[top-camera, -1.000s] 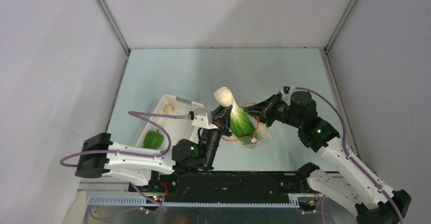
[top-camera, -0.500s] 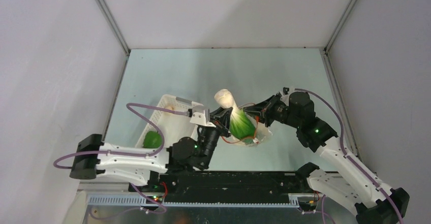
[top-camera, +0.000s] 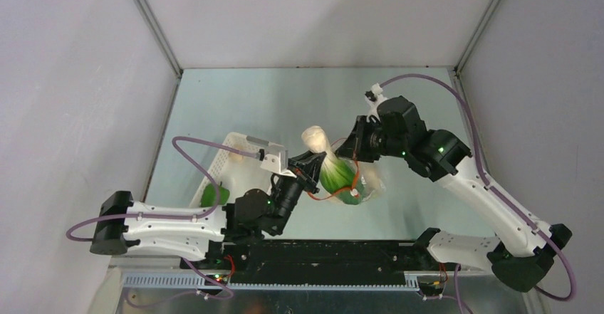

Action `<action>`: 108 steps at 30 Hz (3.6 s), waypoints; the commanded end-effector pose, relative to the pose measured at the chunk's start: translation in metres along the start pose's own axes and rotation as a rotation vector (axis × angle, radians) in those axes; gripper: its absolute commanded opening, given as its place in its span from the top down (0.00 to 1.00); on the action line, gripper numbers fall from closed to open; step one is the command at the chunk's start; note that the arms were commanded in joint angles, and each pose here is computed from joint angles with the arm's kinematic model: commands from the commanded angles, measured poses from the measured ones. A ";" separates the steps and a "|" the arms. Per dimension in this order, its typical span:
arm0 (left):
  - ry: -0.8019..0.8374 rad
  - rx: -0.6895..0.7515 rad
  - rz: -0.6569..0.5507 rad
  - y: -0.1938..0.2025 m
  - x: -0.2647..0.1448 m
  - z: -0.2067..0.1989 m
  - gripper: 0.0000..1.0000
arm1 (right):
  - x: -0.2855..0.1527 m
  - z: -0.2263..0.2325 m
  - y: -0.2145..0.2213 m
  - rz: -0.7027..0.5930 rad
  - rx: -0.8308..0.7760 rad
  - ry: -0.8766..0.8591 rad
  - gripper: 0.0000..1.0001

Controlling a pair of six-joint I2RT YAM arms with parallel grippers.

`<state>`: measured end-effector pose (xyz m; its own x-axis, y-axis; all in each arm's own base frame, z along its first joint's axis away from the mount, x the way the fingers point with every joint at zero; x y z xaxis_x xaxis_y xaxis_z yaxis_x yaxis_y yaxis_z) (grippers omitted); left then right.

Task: Place the food in the zip-top bag and seal the zipper
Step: Place the fake vegetable in the zipper food storage bag.

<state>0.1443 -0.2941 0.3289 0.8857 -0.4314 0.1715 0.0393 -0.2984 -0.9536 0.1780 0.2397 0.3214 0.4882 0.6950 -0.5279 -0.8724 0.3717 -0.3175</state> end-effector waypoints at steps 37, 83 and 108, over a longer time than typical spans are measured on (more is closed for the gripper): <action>0.064 0.071 0.127 0.028 0.035 0.012 1.00 | 0.022 -0.102 0.006 0.010 -0.319 0.157 0.63; 0.338 0.431 0.810 0.153 -0.035 0.021 1.00 | -0.017 -0.036 -0.036 -0.401 0.193 -0.072 1.00; 0.199 0.240 0.663 0.047 -0.035 0.034 0.27 | -0.006 -0.031 -0.020 -0.291 0.132 -0.094 1.00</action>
<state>0.1324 -0.2881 0.2627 0.6254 -0.6444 -0.4400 -0.3249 0.2976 -0.8977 0.1852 0.2063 0.2760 0.6684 0.5833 -0.4615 -0.7371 0.6028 -0.3055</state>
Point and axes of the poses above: each gripper's point midway between its finger pads, its own x axis out along the fingers, its own z axis along the line the jaws close on, y = z × x, the point moved 3 cm from there along -x, back along the fingers, and after that the axes turned 12 degrees about x, right-handed, at the moved point
